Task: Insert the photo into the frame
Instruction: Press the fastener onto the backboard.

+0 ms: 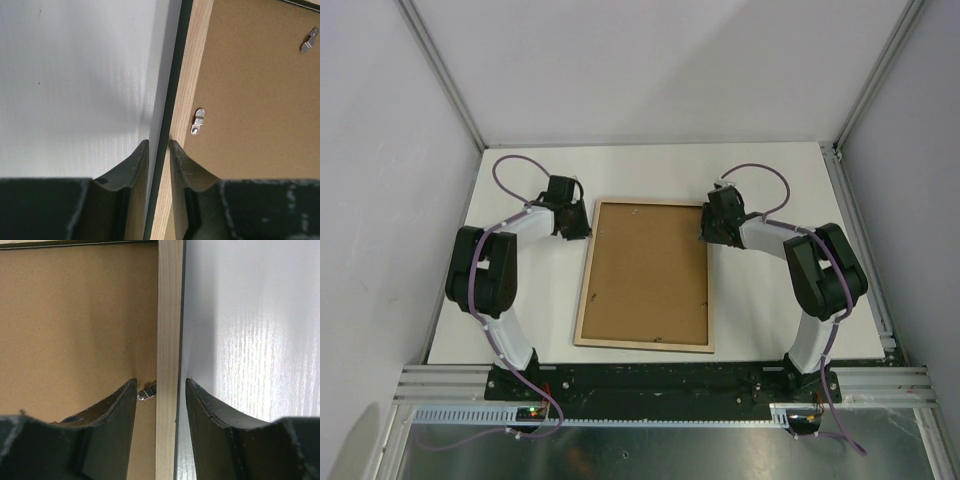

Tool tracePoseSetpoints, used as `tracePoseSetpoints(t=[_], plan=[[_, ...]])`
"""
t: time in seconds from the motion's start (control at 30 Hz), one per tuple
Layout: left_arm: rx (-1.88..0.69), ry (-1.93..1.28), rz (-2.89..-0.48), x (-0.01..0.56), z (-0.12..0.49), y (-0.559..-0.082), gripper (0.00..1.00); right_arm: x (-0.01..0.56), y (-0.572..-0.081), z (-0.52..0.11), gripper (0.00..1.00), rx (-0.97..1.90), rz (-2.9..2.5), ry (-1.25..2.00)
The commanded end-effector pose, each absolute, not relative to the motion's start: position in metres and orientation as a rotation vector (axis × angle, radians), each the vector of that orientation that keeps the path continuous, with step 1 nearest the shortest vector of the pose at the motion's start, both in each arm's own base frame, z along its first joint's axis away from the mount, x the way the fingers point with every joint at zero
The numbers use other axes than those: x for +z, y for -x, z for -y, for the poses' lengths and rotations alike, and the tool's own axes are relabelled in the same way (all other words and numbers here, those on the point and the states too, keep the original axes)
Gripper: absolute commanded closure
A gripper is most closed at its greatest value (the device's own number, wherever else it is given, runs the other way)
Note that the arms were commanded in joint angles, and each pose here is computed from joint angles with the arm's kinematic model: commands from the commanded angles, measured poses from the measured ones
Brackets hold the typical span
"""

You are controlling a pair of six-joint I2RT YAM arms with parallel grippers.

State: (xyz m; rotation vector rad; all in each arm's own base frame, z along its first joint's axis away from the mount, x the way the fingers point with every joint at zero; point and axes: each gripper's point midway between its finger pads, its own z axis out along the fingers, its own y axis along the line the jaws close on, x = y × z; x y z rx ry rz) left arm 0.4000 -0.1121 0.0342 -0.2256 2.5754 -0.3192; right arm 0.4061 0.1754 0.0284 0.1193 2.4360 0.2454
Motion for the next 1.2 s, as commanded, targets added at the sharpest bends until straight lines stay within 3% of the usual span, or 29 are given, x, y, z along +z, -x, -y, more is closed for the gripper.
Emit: tracePoseSetpoints(t=[0.0, 0.23, 0.57, 0.77, 0.87, 1.0, 1.17], plan=[[-0.303, 0.212, -2.599, 0.031, 0.110, -0.397, 0.73, 0.009, -0.392, -0.169, 0.54, 0.171, -2.518, -0.103], [-0.307, 0.214, -2.598, 0.032, 0.111, -0.398, 0.73, 0.006, -0.390, -0.169, 0.62, 0.162, -2.528, -0.089], [-0.308, 0.215, -2.599, 0.031, 0.111, -0.398, 0.73, 0.002, -0.388, -0.168, 0.82, 0.137, -2.547, -0.085], [-0.312, 0.215, -2.600, 0.032, 0.111, -0.396, 0.73, 0.007, -0.390, -0.166, 0.85, 0.140, -2.537, -0.102], [-0.319, 0.215, -2.596, 0.034, 0.112, -0.396, 0.73, 0.013, -0.394, -0.165, 0.77, 0.168, -2.524, -0.117], [-0.322, 0.216, -2.595, 0.035, 0.112, -0.395, 0.73, 0.029, -0.401, -0.170, 0.50, 0.216, -2.482, -0.104], [-0.321, 0.221, -2.597, 0.034, 0.112, -0.393, 0.73, 0.048, -0.403, -0.174, 0.42, 0.232, -2.449, -0.091]])
